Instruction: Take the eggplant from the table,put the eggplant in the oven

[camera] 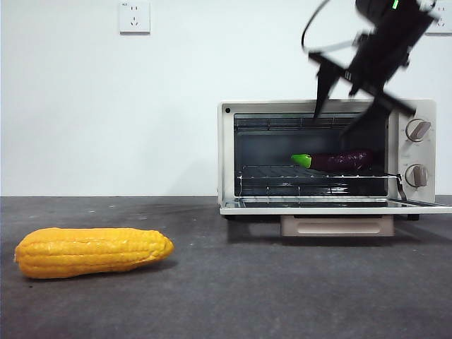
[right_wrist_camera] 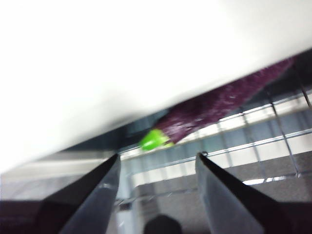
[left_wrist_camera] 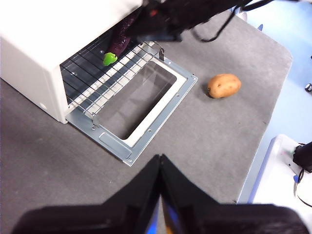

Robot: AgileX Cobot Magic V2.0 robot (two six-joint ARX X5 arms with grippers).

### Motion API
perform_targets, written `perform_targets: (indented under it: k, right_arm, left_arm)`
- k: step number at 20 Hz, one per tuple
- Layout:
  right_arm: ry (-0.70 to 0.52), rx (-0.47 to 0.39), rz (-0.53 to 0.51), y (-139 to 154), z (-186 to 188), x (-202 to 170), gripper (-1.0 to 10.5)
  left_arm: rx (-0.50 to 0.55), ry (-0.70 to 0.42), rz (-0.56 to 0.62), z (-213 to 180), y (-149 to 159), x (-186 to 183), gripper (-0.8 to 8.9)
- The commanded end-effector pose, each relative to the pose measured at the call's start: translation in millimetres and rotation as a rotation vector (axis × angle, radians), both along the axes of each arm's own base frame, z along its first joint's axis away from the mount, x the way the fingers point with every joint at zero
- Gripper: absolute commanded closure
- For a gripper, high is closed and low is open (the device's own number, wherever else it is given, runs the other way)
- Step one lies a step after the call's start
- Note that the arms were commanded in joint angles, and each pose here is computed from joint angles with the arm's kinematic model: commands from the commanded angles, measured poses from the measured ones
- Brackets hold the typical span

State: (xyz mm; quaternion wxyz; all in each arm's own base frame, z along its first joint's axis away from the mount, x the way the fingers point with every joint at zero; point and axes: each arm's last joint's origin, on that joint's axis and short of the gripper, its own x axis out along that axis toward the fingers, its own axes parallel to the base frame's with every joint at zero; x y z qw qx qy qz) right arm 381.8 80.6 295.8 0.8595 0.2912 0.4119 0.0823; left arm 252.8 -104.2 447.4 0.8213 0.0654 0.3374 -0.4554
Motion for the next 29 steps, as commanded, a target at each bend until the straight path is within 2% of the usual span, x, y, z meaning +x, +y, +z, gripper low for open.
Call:
perform_targets:
  k: [1,8,13,20,29]
  right_arm:
    - [-0.064,-0.047,0.072,-2.1,22.1,-15.5,6.9]
    - [-0.125,-0.198,0.226,-12.2,64.4,-68.2,6.9]
    - [-0.198,-0.284,0.291,-21.3,95.5,-112.8,6.9]
    - [-0.306,-0.339,0.332,-34.5,131.0,-181.5,6.9]
    - [-0.350,-0.380,0.364,-50.5,147.3,-264.5,7.2]
  left_arm:
    - [0.002,-0.008,-0.013,-1.6,-1.3,1.2,8.19]
    - [0.002,-0.008,-0.013,-1.5,-1.3,1.3,8.19]
    - [0.001,-0.011,-0.013,-1.4,-1.4,1.4,8.20]
    - [0.001,-0.011,-0.013,-1.4,-1.4,1.4,8.19]
    - [0.000,-0.015,-0.013,-1.1,-1.5,1.7,8.19]
